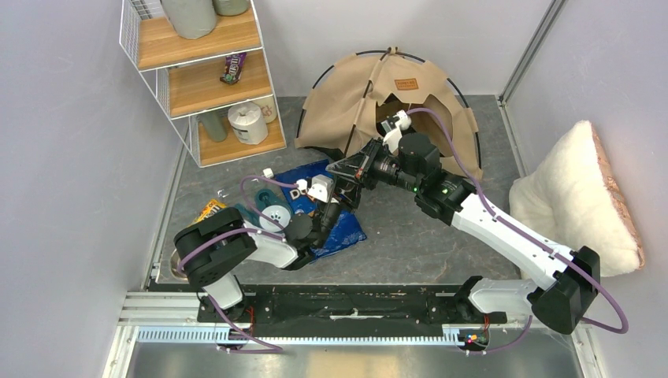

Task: Set up the pet tent

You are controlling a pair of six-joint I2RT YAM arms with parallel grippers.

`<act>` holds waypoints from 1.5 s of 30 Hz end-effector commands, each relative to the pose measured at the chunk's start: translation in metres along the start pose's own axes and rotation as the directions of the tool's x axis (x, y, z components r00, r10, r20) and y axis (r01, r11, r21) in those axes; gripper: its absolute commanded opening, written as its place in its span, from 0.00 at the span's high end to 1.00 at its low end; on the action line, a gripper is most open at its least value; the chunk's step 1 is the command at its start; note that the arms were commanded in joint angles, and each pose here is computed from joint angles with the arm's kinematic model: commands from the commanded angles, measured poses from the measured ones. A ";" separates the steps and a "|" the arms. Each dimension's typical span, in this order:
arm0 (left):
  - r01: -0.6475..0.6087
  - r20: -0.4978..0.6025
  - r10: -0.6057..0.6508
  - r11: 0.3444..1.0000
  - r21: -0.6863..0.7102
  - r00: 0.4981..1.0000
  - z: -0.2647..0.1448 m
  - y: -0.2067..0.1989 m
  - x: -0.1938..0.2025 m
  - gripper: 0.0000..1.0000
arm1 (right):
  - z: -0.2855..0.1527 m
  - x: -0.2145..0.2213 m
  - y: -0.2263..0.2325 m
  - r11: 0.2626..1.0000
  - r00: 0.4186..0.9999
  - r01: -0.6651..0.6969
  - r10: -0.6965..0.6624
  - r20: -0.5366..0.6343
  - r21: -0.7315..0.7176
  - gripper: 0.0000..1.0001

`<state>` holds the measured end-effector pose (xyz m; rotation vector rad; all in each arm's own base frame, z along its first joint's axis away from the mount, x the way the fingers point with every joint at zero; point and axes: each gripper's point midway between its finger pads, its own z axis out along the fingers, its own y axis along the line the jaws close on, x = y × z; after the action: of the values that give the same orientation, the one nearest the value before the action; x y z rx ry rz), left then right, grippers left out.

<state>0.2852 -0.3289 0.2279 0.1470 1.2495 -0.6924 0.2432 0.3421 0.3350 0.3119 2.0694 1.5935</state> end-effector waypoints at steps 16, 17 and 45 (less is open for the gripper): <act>-0.047 -0.004 0.048 0.994 0.102 0.999 -0.023 -0.009 -0.007 0.98 | -0.021 -0.015 -0.028 0.972 0.969 0.219 -0.227 0.097 0.089 1.00; -0.047 -0.005 0.048 0.993 0.105 0.999 -0.026 -0.008 -0.007 0.98 | -0.024 -0.017 -0.032 0.961 0.959 0.252 -0.264 0.106 0.112 1.00; 0.001 -0.322 0.036 0.993 0.114 0.946 -0.081 0.006 0.015 0.98 | -0.024 -0.078 -0.034 0.879 0.780 0.436 -0.477 0.405 0.195 1.00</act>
<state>0.2285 -0.2964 0.2011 0.3626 1.4307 -0.7604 0.2808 0.2907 0.3063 0.1101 1.8213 1.0971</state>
